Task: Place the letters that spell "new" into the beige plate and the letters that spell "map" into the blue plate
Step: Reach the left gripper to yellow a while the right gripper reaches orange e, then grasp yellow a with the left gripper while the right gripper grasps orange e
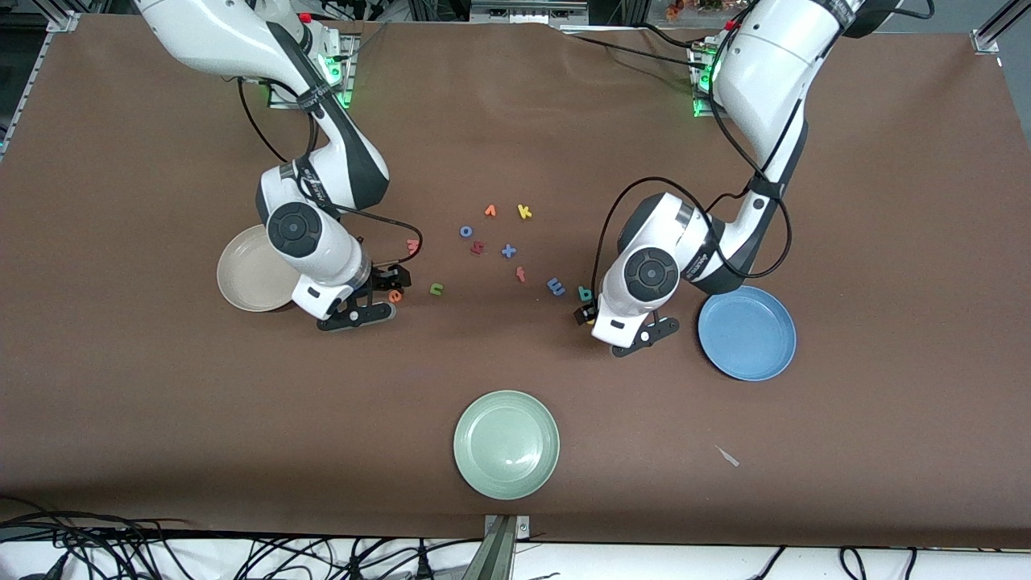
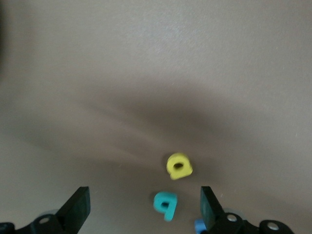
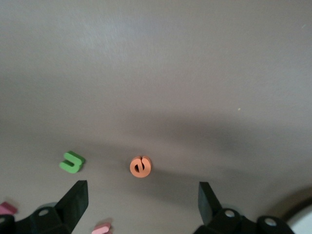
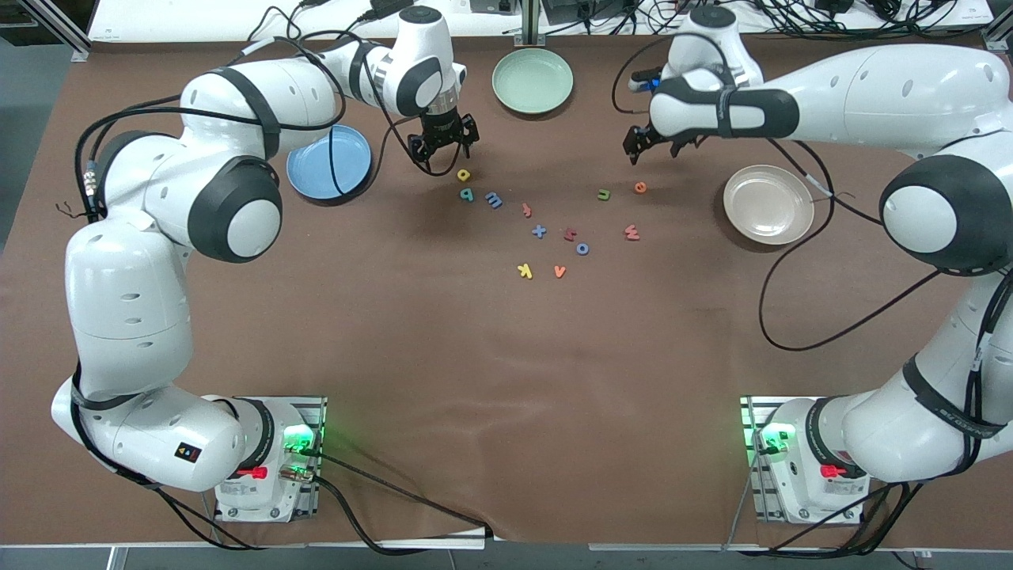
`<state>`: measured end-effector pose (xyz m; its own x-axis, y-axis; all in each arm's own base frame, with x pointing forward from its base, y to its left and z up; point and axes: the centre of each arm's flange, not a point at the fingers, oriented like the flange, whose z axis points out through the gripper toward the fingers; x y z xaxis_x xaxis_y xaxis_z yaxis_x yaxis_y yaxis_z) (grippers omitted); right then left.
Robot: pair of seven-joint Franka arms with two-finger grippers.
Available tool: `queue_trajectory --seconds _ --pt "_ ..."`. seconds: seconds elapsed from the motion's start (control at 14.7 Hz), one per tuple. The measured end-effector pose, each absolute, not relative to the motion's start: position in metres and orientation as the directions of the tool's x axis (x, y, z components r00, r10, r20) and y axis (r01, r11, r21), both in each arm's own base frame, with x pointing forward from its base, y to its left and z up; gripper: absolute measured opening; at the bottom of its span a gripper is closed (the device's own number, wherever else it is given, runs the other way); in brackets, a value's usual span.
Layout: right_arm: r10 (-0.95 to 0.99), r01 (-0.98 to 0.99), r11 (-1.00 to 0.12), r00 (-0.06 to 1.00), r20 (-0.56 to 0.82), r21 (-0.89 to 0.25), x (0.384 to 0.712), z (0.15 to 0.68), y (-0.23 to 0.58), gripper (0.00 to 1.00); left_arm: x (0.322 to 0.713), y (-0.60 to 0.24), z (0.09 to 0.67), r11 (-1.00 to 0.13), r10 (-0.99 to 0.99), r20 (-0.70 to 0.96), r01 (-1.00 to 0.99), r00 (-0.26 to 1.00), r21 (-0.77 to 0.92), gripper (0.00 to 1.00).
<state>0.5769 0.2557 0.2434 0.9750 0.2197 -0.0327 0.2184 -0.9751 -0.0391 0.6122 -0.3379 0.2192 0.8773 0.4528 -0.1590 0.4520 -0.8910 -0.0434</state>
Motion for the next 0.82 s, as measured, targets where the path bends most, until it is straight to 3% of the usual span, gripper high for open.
queue_trajectory --seconds 0.27,0.34,0.82 --pt "0.251 0.251 -0.968 0.967 -0.047 -0.014 0.563 0.215 0.253 1.00 0.615 -0.346 0.198 -0.882 0.468 -0.132 0.472 0.874 0.001 0.90" --pt "0.259 0.259 -0.966 0.965 -0.050 -0.008 0.563 0.210 0.253 1.00 0.614 -0.348 0.194 -0.881 0.468 -0.134 0.473 0.873 -0.001 0.77" --pt "0.266 0.265 -0.964 0.963 -0.035 -0.012 0.563 0.191 0.254 0.98 0.604 -0.370 0.185 -0.888 0.454 -0.122 0.460 0.882 0.016 0.63"
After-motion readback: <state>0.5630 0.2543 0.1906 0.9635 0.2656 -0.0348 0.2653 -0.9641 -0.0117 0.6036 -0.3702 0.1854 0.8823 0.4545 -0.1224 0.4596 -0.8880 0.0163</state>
